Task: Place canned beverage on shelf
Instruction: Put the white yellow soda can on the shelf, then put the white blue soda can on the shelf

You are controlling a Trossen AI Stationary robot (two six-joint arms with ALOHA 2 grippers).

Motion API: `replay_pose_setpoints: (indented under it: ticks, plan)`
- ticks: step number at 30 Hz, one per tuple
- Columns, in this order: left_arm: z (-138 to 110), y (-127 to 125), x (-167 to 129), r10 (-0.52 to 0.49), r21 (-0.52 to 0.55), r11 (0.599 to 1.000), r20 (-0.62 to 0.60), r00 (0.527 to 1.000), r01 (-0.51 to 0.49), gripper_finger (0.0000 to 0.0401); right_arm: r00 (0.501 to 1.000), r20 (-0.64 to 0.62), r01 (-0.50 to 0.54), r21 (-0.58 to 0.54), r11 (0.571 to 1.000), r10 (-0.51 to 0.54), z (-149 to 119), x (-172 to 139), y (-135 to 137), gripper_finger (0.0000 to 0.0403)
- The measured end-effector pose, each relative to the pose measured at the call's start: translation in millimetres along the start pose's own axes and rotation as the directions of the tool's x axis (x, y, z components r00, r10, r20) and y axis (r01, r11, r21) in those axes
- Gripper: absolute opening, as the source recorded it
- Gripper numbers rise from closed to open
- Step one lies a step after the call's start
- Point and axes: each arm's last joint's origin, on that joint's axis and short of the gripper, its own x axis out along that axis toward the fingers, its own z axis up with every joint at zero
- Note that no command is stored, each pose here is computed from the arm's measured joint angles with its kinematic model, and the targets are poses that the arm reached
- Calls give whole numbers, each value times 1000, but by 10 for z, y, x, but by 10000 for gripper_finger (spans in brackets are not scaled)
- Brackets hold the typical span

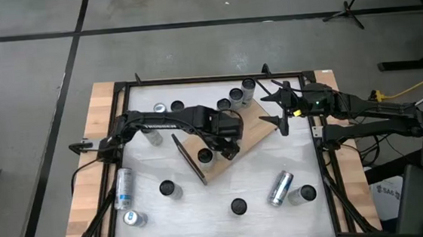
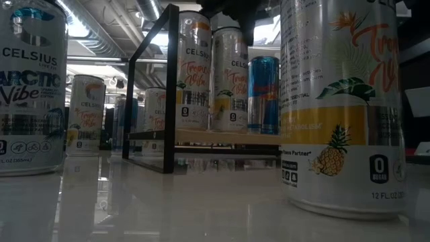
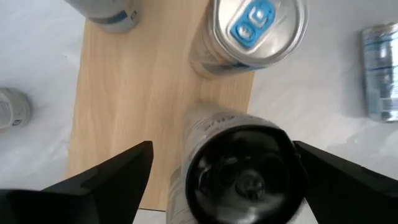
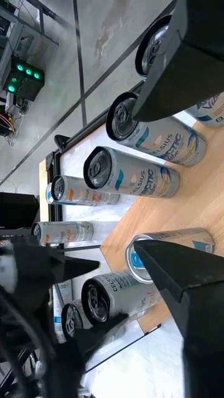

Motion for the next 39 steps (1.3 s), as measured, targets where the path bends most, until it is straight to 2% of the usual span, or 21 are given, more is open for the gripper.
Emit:
replay_pose_setpoints:
  ticks: [12,19,24,28,35,39]
  plan:
    - [31,116,-368,-73,4,997,72,995,73,365,1000,-22,-2,0,1000,2,-21,0,2,317]
    - [-64,271,-795,-154,57,987,77,985,150,365,1000,-29,-2,0,1000,2,-28,-1,2,317]
    - [-296,383,-1131,-180,81,981,40,983,177,365,1000,-29,-1,0,1000,1,-28,-1,1,317]
    - [-577,420,-1324,-149,93,984,-11,989,150,365,1000,-30,-1,0,1000,1,-29,-1,1,317]
    - [-1024,217,-1491,-190,137,972,1,982,188,365,1000,-30,-1,0,1000,1,-29,0,1,317]
    - [-1287,103,-1452,-177,111,977,-42,983,180,365,1000,-30,-2,0,1000,2,-29,-1,1,317]
